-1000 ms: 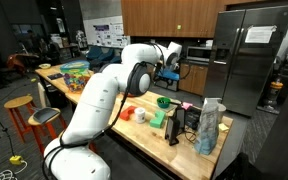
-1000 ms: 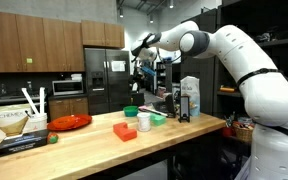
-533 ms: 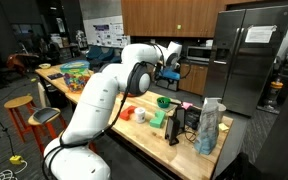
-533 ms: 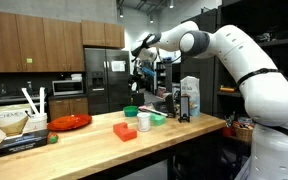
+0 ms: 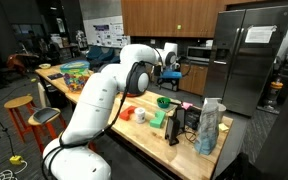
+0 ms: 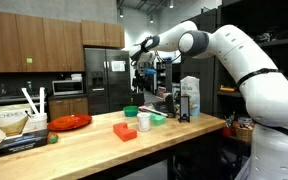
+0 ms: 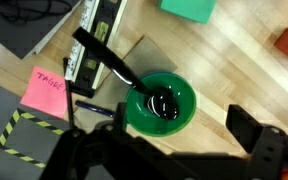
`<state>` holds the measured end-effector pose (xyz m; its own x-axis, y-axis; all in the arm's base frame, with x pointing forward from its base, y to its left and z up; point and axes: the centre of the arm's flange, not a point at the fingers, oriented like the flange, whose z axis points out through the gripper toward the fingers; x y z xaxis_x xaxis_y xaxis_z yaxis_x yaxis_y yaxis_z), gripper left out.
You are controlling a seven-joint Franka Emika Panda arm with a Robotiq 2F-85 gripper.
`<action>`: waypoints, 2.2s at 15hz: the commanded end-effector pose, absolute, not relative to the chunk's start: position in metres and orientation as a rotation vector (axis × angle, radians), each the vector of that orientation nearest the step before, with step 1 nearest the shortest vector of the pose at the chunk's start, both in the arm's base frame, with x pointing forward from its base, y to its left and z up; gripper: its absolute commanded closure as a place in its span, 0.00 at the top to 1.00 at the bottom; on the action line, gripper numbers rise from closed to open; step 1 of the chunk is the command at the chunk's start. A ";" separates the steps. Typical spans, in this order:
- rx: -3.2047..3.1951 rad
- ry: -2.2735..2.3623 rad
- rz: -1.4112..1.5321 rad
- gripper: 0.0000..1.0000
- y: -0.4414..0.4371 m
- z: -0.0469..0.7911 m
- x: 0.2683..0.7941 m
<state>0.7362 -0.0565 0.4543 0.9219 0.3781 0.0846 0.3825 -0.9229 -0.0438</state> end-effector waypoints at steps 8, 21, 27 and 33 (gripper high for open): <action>-2.875 -0.443 -0.074 1.00 -0.050 0.462 0.724; -2.897 -0.381 -0.135 1.00 -0.050 0.462 0.731; -2.856 -0.466 0.202 1.00 -0.062 0.470 0.709; -2.782 -0.413 0.248 1.00 -0.060 0.477 0.700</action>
